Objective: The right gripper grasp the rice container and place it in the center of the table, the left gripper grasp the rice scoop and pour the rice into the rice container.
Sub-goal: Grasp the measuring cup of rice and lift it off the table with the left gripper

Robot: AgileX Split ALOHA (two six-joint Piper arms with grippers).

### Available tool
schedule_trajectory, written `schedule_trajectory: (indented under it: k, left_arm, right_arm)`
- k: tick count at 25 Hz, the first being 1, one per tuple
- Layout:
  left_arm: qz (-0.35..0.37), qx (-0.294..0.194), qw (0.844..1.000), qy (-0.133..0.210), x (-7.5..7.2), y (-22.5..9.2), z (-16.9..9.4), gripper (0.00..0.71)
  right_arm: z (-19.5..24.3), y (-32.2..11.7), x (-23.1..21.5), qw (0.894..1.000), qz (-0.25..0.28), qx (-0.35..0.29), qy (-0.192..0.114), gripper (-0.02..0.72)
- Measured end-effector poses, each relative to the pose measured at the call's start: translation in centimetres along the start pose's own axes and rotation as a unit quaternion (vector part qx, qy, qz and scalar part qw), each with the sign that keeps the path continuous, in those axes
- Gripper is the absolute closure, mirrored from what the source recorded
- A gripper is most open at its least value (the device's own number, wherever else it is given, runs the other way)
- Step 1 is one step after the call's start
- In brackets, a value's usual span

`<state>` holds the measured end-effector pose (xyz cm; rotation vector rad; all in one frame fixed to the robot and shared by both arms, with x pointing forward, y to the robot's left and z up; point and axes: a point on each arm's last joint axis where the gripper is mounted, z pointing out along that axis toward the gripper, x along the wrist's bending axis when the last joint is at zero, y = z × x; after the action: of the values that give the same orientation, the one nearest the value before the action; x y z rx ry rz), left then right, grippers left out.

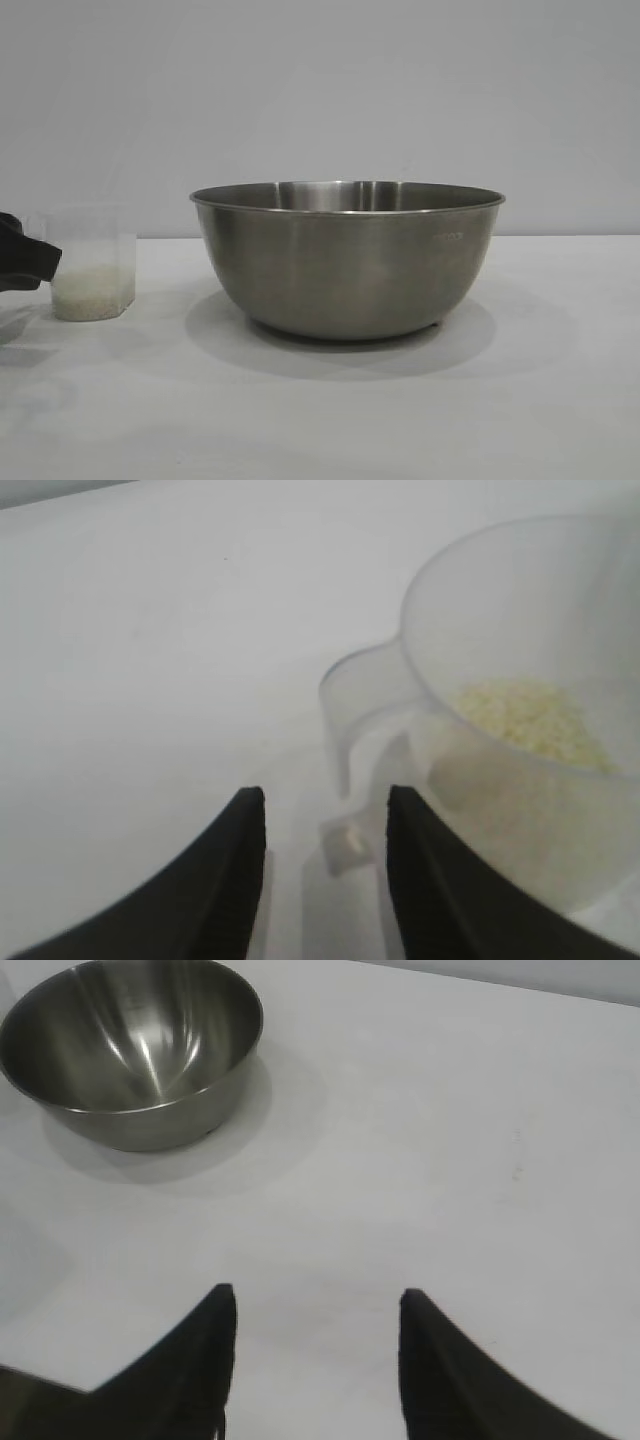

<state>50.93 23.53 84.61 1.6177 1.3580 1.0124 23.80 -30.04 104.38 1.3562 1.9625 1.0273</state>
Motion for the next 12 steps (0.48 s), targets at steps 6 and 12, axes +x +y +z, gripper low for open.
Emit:
schedule_trajectory:
  k: [6,12]
  left_arm:
    - [-0.004,-0.015,1.0,0.002,-0.11,0.67,0.7,0.464]
    - [-0.004,-0.02,1.0,0.0,-0.18,0.87,0.88,0.666]
  right_arm:
    - [0.0,0.0,0.0,1.0,0.0,0.0,0.0,0.352]
    - [0.0,0.0,0.0,1.0,0.0,0.0,0.0,0.352]
